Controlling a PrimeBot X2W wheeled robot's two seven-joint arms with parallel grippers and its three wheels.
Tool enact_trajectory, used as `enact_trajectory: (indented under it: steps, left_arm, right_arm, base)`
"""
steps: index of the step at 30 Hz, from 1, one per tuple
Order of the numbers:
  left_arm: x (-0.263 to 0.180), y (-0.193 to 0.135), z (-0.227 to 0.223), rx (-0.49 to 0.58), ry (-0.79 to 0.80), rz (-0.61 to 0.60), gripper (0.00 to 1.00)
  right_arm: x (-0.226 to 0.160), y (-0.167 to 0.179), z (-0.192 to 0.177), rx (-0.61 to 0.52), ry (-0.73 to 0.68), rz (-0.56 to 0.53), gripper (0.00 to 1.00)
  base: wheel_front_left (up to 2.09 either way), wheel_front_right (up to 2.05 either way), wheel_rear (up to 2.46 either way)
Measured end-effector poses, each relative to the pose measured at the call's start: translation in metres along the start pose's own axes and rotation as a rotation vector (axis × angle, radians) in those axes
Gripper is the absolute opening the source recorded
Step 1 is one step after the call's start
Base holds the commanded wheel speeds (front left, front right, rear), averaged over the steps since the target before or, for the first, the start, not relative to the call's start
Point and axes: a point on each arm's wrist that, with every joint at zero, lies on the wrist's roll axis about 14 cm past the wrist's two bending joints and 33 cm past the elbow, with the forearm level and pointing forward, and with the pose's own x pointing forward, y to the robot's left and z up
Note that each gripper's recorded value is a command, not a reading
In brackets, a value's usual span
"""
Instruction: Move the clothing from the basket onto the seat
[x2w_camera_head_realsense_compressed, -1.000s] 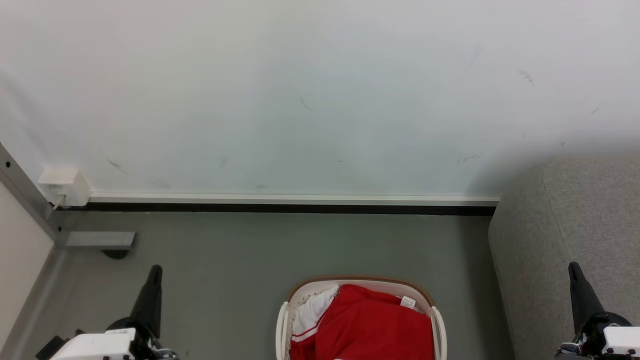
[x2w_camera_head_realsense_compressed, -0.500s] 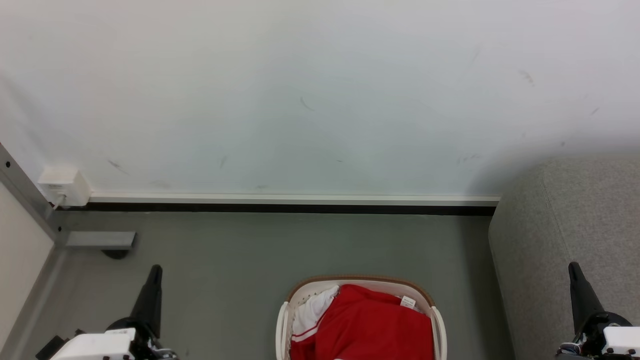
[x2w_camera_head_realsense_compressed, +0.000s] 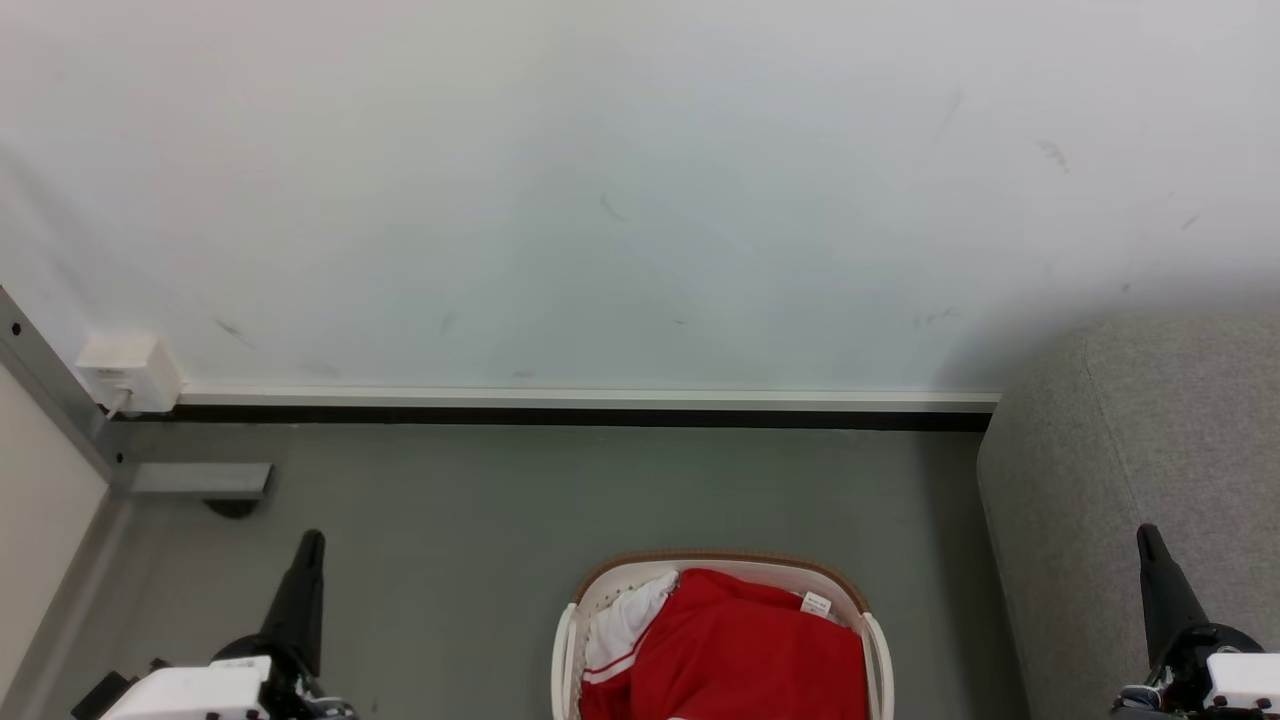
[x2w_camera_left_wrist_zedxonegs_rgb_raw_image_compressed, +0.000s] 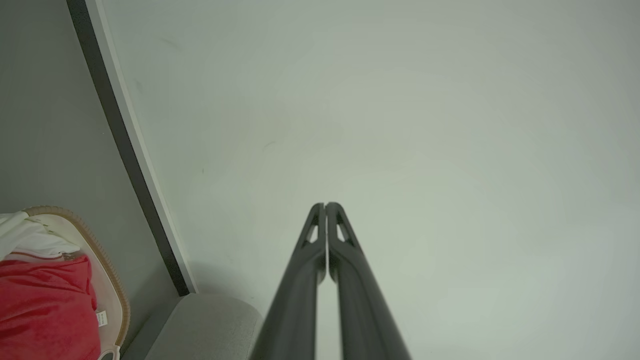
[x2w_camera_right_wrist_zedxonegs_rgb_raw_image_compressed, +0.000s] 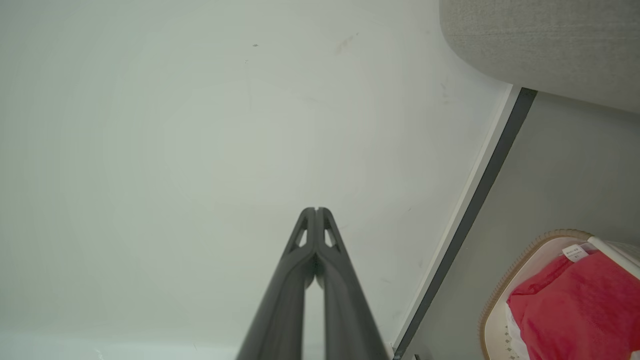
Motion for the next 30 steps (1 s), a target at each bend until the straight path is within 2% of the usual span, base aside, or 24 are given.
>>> enact_trajectory:
  steps: [21, 22, 26, 30]
  left_arm:
    - [0.0, 0.0, 0.0, 0.0, 0.0, 0.0, 0.0]
    - [0.0, 0.0, 0.0, 0.0, 0.0, 0.0, 1.0]
    - [-0.009, 0.02, -0.002, -0.01, -0.004, 0.059, 1.0]
    - [-0.01, 0.021, 0.0, -0.007, -0.021, 0.061, 1.0]
  right_arm:
    - [0.0, 0.0, 0.0, 0.0, 0.0, 0.0, 0.0]
    - [0.0, 0.0, 0.0, 0.0, 0.0, 0.0, 1.0]
    - [-0.008, -0.019, -0.004, 0.012, 0.003, -0.054, 1.0]
    - [-0.009, -0.019, -0.009, 0.011, 0.006, -0.055, 1.0]
  base:
    - [0.0, 0.0, 0.0]
    - [0.0, 0.0, 0.0]
    - [0.0, 0.0, 0.0]
    - [0.0, 0.0, 0.0]
